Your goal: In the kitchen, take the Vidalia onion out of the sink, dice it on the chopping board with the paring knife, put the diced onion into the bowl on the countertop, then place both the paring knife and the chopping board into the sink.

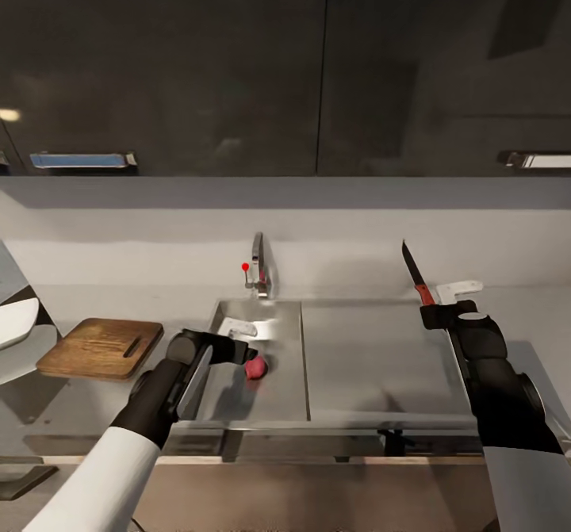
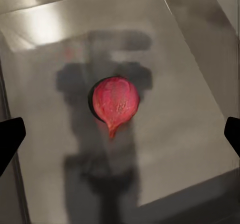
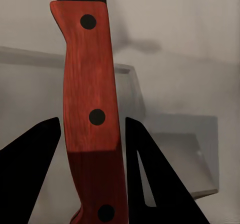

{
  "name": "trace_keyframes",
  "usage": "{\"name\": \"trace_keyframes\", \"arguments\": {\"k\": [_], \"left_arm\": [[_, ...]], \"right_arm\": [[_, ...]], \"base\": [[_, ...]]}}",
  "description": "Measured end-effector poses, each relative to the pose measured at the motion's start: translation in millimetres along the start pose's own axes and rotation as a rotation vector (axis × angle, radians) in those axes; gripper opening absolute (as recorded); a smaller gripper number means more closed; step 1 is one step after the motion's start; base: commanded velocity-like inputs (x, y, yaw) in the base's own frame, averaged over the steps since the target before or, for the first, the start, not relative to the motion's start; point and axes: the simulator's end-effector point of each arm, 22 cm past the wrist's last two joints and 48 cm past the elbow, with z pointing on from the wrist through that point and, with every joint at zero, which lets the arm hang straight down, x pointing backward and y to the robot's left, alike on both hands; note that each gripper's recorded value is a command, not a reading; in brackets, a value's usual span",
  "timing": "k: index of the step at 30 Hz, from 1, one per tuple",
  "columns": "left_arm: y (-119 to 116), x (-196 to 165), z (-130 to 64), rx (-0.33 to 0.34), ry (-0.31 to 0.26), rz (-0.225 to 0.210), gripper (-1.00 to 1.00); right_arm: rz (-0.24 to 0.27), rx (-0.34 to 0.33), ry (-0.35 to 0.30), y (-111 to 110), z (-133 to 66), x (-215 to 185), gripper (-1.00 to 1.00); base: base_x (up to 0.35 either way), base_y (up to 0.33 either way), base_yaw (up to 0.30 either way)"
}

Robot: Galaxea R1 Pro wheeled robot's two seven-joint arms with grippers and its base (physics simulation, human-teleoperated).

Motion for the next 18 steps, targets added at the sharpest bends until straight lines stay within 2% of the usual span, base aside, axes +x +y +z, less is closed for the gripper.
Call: {"name": "trace_keyframes", "arguments": {"k": [4,10,18], "left_arm": [[-11,6,4.5,0.007,0.017,0.041,1.0],[-10,17,10.2,0.005,0.046,0.043,1.0],[-8,21,11.6,0.002,0.054,0.041,1.0]], "right_arm": [[-0.002,0.001,0.003,0,1.1,1,-1.0],[-0.002,0.001,0.003,0,1.3,1,-1.0],[-0.001,0.003,-0.021,-1,-2.7,-7,-1.0]], "base": [[0.0,0.0,0.0],[0.0,0.0,0.0],[0.0,0.0,0.0]]}}
